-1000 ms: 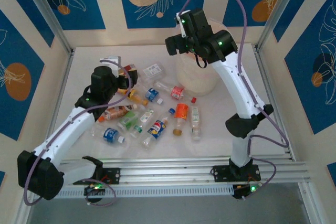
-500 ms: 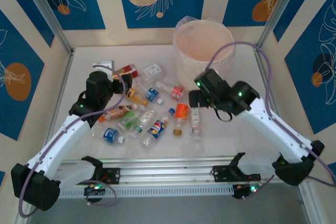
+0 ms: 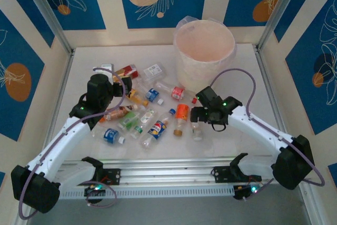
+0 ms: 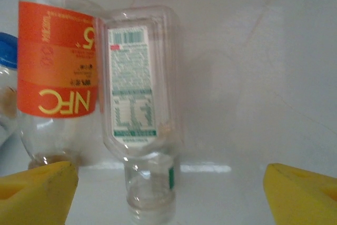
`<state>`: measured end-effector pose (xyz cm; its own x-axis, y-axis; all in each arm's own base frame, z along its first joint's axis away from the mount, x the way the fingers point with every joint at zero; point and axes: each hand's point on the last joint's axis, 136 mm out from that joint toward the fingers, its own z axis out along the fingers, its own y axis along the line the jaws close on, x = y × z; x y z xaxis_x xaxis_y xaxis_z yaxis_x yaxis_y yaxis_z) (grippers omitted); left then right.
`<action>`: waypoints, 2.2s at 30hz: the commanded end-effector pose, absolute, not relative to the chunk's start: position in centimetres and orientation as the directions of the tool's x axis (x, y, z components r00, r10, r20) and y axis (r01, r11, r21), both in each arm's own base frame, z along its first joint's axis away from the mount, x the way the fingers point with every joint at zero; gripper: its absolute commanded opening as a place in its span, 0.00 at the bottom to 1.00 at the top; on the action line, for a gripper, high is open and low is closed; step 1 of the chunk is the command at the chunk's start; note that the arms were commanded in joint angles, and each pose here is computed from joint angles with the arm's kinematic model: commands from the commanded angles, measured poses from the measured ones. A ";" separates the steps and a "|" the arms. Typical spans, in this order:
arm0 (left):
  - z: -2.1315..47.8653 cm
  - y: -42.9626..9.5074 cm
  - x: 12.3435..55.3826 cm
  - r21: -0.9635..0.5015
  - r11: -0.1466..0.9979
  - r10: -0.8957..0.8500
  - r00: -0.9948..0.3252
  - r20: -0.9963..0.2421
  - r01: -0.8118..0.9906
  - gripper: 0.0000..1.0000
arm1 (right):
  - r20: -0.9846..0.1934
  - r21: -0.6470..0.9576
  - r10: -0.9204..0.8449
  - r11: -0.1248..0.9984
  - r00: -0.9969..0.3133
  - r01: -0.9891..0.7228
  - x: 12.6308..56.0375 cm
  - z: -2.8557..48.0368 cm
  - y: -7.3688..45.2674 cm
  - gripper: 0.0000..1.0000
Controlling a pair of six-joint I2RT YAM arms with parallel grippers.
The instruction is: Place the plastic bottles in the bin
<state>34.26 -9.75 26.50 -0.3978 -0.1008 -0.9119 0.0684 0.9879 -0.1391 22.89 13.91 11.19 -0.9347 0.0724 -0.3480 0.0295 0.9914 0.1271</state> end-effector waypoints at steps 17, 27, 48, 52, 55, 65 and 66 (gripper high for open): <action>25.9 -9.2 34.5 -0.138 0.990 -0.112 -0.401 -0.909 0.035 1.00 | -0.236 0.170 0.084 0.984 -0.968 0.043 24.6 4.7 14.9 0.72; 25.7 -9.3 34.6 -0.136 0.990 -0.109 -0.405 -0.908 0.037 0.99 | -0.177 0.135 0.123 0.986 -0.977 0.100 24.1 2.4 13.8 0.67; 27.0 -8.6 34.3 -0.130 0.991 -0.115 -0.372 -0.921 0.015 0.99 | -0.537 0.128 0.030 0.991 -0.843 -0.046 22.4 22.2 12.9 0.24; 27.2 -8.6 34.1 -0.144 0.989 -0.127 -0.367 -0.922 0.019 0.99 | -0.680 0.144 -0.001 0.980 -0.733 -0.135 23.9 29.2 13.3 0.23; 27.3 -8.6 33.9 -0.159 0.987 -0.143 -0.364 -0.920 0.015 0.99 | -0.766 0.136 -0.019 0.972 -0.643 -0.191 25.7 34.1 14.0 0.23; 27.4 -8.7 33.6 -0.182 0.983 -0.162 -0.363 -0.918 0.021 1.00 | -0.900 0.058 -0.032 0.980 -0.435 -0.192 36.4 45.3 15.2 0.22; 27.5 -8.7 33.6 -0.182 0.983 -0.161 -0.362 -0.918 0.024 0.99 | -0.908 0.052 -0.032 0.981 -0.417 -0.188 37.5 46.0 15.4 0.22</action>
